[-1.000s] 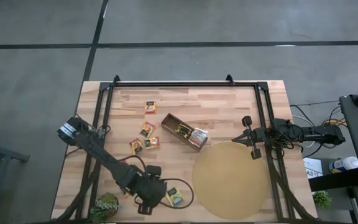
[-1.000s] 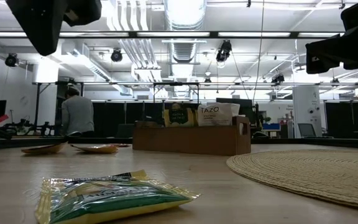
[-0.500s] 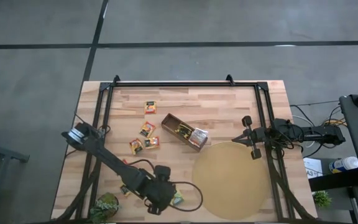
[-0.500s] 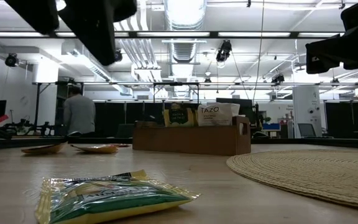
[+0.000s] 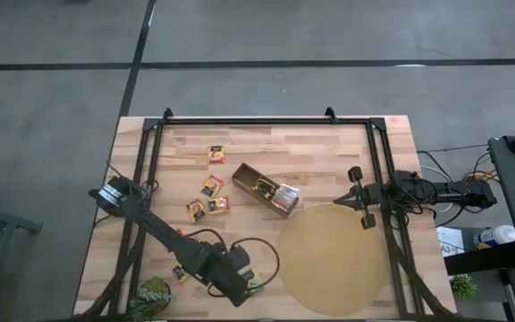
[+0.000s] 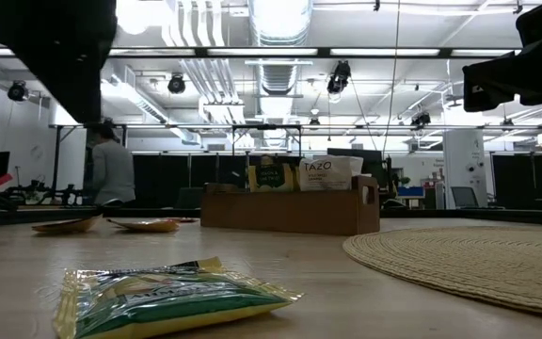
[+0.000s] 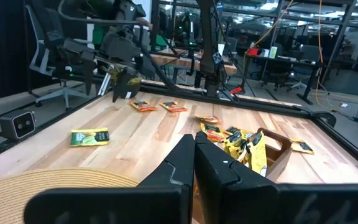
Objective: Pick & Place Tea
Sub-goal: Put the yellow tea bag into the middle section of the wooden organizer
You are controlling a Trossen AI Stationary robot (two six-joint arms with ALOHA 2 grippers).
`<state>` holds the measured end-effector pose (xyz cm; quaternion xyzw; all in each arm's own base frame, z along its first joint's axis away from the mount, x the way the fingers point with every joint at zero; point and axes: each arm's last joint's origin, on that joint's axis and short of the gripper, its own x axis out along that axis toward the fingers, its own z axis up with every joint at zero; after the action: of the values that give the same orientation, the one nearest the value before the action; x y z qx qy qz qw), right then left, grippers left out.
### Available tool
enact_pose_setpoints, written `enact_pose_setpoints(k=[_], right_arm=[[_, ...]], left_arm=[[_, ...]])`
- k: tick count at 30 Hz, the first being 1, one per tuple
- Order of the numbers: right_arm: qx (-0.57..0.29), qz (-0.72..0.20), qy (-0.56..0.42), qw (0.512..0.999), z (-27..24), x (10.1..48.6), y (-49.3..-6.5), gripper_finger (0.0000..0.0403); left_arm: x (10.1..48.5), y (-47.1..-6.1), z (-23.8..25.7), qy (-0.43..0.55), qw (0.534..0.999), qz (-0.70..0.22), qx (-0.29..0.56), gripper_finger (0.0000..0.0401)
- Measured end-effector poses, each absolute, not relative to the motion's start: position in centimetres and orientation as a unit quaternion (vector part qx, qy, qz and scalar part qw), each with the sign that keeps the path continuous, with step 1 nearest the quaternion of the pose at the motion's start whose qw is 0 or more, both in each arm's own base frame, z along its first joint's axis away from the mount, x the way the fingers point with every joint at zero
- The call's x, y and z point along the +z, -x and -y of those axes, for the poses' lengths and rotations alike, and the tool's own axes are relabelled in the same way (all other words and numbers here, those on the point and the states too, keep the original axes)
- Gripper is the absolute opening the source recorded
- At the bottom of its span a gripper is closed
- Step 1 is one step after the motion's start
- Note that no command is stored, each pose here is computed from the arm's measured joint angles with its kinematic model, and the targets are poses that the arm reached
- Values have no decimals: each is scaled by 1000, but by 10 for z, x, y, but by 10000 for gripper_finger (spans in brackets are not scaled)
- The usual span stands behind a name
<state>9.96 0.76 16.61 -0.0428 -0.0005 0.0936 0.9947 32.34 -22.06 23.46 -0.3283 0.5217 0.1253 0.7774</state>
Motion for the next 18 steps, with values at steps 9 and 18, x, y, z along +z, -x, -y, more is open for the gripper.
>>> enact_pose_setpoints(k=[9, 18], right_arm=[[93, 1, 43, 995, -8, 166, -100, 8], [94, 1, 43, 995, -8, 166, -100, 8]], left_arm=[[204, -347, 220, 319, 764, -537, 161, 257], [171, -371, 236, 305, 739, -575, 173, 257]])
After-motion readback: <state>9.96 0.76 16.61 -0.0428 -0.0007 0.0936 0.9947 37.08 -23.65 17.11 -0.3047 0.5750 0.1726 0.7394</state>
